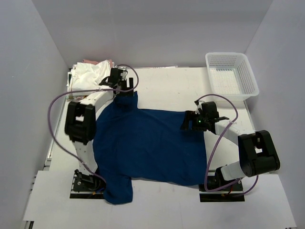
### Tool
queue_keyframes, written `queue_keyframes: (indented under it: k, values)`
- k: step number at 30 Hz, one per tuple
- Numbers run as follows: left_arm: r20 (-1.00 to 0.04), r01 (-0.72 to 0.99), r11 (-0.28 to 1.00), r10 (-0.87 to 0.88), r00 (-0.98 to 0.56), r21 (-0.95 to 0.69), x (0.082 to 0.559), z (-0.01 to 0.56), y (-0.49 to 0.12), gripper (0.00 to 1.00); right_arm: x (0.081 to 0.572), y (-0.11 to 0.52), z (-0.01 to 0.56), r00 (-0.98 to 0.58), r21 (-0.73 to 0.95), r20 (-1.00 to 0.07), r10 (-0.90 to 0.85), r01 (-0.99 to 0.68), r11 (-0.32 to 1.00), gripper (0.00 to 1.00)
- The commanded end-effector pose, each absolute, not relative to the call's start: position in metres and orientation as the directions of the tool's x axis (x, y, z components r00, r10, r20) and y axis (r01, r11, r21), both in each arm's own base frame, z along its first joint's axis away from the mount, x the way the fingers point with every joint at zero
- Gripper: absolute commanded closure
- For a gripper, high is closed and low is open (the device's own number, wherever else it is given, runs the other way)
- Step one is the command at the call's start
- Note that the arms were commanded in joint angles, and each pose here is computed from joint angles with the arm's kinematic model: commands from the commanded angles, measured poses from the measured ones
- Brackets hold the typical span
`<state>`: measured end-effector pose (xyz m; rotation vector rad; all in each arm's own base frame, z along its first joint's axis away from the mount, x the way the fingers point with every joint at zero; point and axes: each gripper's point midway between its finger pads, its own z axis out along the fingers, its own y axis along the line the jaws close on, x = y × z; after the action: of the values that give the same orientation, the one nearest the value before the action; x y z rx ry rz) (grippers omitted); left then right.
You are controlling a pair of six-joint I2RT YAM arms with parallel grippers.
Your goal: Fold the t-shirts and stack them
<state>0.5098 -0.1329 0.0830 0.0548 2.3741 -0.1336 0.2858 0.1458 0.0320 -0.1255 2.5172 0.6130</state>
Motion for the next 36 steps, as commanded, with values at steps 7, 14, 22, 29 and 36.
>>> queue_keyframes:
  k: [7,14,22,29,36]
  values:
    - [-0.672,0.155,0.962,-0.036,-0.740,-0.223,0.430,0.113,-0.143,0.00,0.280,0.137,0.031,-0.857,0.346,-0.515,0.001,-0.207,0.915,0.10]
    - [-0.560,0.143,0.962,-0.011,-0.828,-0.231,0.436,0.066,-0.151,0.30,0.279,0.136,0.032,-0.855,0.342,-0.519,-0.001,-0.209,0.916,0.10]
    - [-0.515,0.055,0.977,-0.060,-0.855,-0.206,0.451,0.038,-0.143,0.30,0.279,0.134,0.031,-0.857,0.340,-0.516,0.006,-0.198,0.919,0.10]
    - [-0.584,-0.021,0.981,-0.133,-0.801,-0.195,0.483,0.036,-0.139,0.38,0.281,0.133,0.028,-0.862,0.332,-0.507,0.002,-0.193,0.923,0.10]
    - [-0.683,-0.088,0.955,-0.266,-0.680,-0.284,0.541,0.063,-0.147,0.40,0.282,0.134,0.025,-0.868,0.333,-0.497,0.005,-0.185,0.924,0.10]
